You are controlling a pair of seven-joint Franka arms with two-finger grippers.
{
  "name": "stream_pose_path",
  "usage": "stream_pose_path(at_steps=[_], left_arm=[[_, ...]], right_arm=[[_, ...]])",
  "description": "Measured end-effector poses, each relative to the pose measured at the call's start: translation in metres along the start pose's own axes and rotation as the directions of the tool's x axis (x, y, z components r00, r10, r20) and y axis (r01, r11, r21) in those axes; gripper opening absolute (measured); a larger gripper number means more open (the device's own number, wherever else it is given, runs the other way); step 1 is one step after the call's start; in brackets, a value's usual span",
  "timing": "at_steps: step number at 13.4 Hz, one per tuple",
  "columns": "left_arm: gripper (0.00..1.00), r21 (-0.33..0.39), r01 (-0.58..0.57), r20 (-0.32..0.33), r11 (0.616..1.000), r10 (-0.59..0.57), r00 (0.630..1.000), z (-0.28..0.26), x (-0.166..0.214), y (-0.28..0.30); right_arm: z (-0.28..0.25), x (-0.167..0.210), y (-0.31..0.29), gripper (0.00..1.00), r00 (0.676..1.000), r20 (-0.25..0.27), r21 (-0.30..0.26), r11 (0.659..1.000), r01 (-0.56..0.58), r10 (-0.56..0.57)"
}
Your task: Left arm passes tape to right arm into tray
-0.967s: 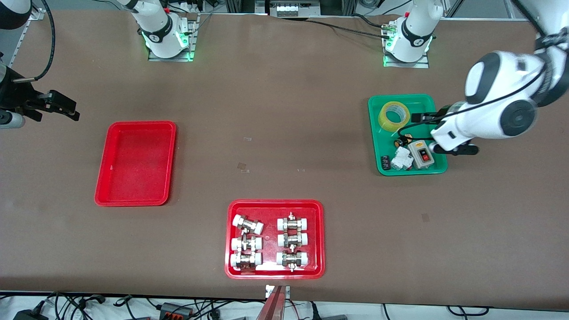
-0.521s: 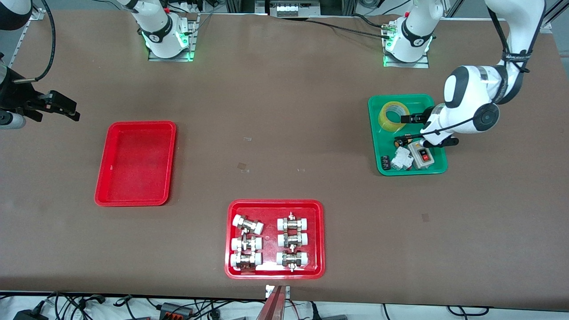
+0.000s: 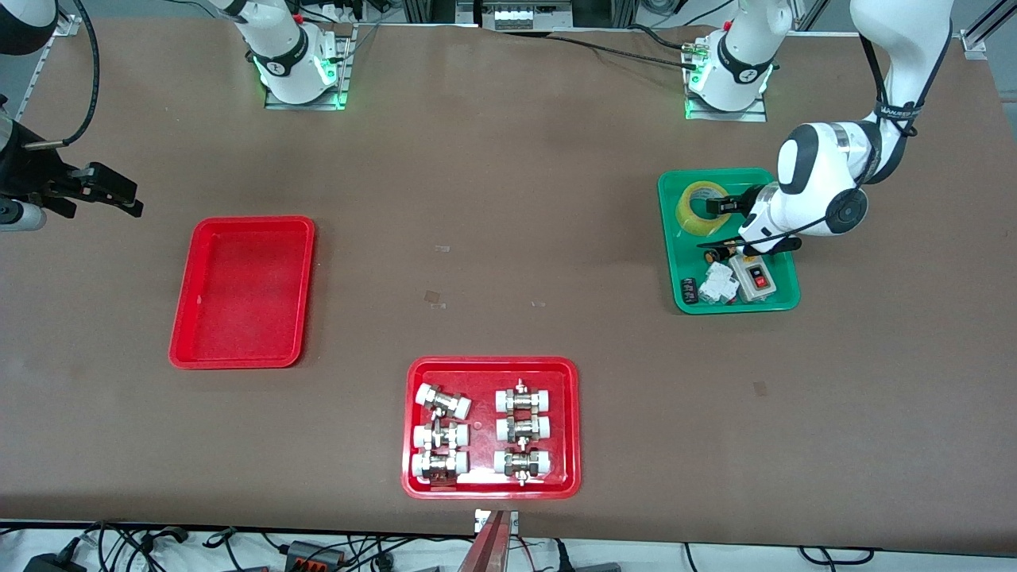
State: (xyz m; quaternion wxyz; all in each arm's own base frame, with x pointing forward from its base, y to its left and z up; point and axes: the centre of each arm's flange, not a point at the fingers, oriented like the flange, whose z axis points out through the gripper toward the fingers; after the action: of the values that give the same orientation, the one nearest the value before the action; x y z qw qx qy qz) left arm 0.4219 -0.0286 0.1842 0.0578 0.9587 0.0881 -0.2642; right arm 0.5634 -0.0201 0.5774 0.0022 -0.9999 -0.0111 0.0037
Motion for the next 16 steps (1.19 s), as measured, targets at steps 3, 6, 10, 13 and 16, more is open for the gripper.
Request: stream_pose_path(at_steps=[3, 6, 10, 13, 16], left_arm=[[0.37, -0.010, -0.029, -0.002, 1.000, 0.029, 1.000, -0.001, 0.002, -0.007], [0.21, -0.040, -0.053, -0.002, 0.998, 0.053, 0.999, -0.003, 0.004, -0.019], [0.21, -0.048, -0.086, -0.013, 0.995, 0.086, 0.996, -0.026, 0.010, -0.015], [0.21, -0.056, -0.139, -0.010, 0.989, 0.139, 0.990, -0.093, 0.015, 0.006], [0.21, -0.080, -0.232, -0.047, 0.970, 0.228, 0.972, -0.176, 0.003, 0.069]], right_arm=[[0.000, 0.000, 0.001, 1.00, 1.000, 0.000, 0.000, 1.000, -0.001, 0.001], [0.000, 0.000, 0.001, 1.00, 1.000, 0.001, 0.000, 1.000, -0.001, 0.001], [0.001, 0.000, -0.003, 1.00, 1.000, 0.006, 0.000, 1.000, 0.006, -0.006], [0.007, 0.000, -0.008, 1.00, 0.999, 0.033, 0.002, 1.000, 0.015, -0.015], [0.018, 0.004, -0.019, 1.00, 0.998, 0.055, 0.007, 0.999, 0.033, -0.034]])
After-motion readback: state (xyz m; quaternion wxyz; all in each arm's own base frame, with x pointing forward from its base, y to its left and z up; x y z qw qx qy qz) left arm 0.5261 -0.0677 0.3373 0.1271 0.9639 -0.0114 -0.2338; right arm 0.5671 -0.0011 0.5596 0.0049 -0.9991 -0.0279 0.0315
